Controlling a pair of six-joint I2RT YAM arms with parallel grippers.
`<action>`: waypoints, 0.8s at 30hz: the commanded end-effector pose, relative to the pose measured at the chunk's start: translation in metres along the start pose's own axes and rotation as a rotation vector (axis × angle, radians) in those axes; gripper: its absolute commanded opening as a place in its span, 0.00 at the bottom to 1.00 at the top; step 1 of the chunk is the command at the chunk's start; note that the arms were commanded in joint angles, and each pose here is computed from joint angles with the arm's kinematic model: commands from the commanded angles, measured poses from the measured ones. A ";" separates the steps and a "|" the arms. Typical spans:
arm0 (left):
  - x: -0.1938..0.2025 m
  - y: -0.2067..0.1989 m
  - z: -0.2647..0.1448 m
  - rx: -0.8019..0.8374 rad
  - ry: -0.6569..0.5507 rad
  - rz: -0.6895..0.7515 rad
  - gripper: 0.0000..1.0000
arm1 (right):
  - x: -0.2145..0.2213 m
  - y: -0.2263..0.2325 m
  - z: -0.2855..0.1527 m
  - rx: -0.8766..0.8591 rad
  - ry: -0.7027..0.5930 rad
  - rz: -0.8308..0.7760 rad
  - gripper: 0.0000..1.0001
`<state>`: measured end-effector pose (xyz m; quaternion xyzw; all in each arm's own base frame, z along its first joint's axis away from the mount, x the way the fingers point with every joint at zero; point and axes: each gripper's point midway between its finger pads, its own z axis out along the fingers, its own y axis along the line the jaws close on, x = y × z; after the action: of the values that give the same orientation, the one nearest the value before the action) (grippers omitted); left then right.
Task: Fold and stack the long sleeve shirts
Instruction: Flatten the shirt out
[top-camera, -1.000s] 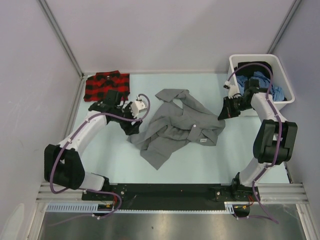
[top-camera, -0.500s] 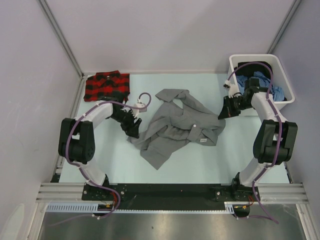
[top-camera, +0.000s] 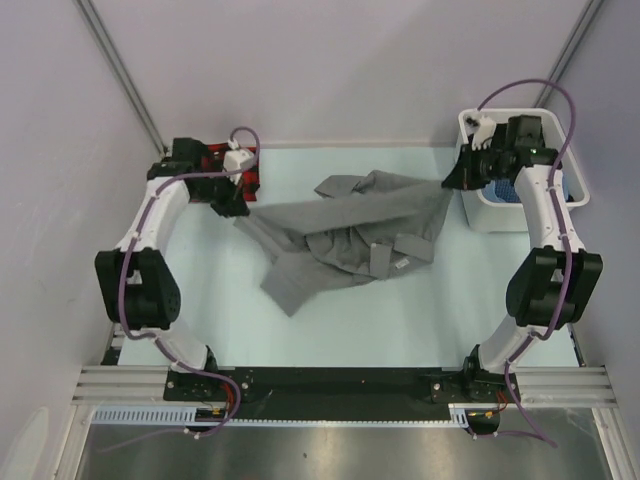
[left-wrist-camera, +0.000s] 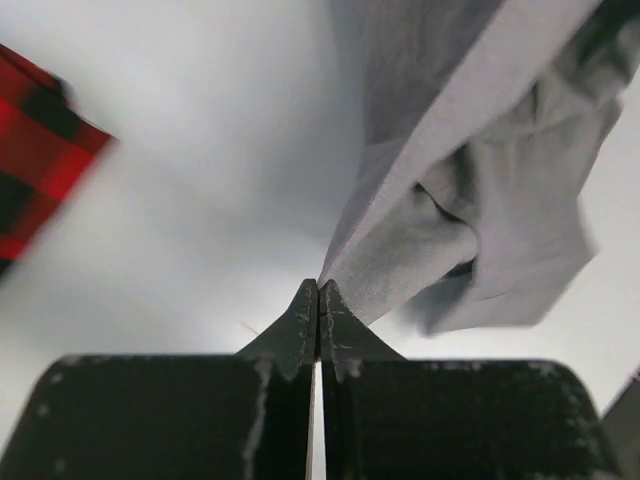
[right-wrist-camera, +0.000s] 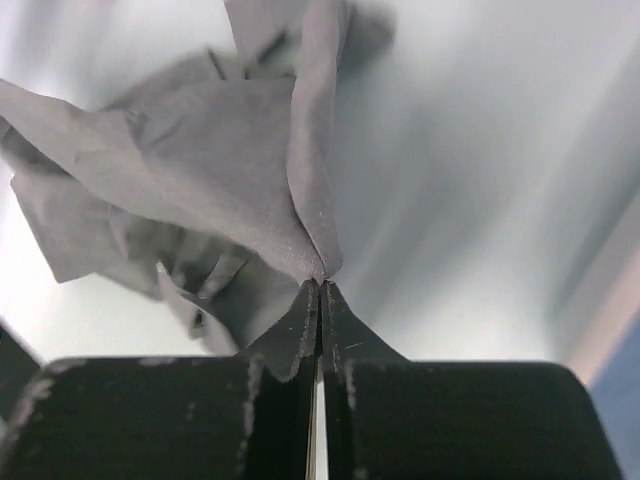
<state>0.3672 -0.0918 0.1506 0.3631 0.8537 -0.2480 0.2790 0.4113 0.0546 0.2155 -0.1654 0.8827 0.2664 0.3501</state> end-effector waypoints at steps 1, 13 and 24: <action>-0.073 -0.013 -0.064 -0.152 -0.229 0.105 0.00 | -0.080 0.004 -0.039 0.058 -0.244 -0.071 0.00; -0.099 -0.036 -0.143 -0.354 -0.398 0.235 0.00 | -0.096 0.028 -0.093 0.148 -0.430 -0.123 0.00; -0.313 0.126 -0.223 -0.747 -0.868 0.125 0.00 | -0.329 -0.021 -0.087 0.304 -0.925 -0.192 0.00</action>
<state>0.5252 -0.0640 0.3944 0.2644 0.7438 -0.1017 0.6054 0.5704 0.0568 0.3998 -0.1386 0.7389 0.1956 0.6298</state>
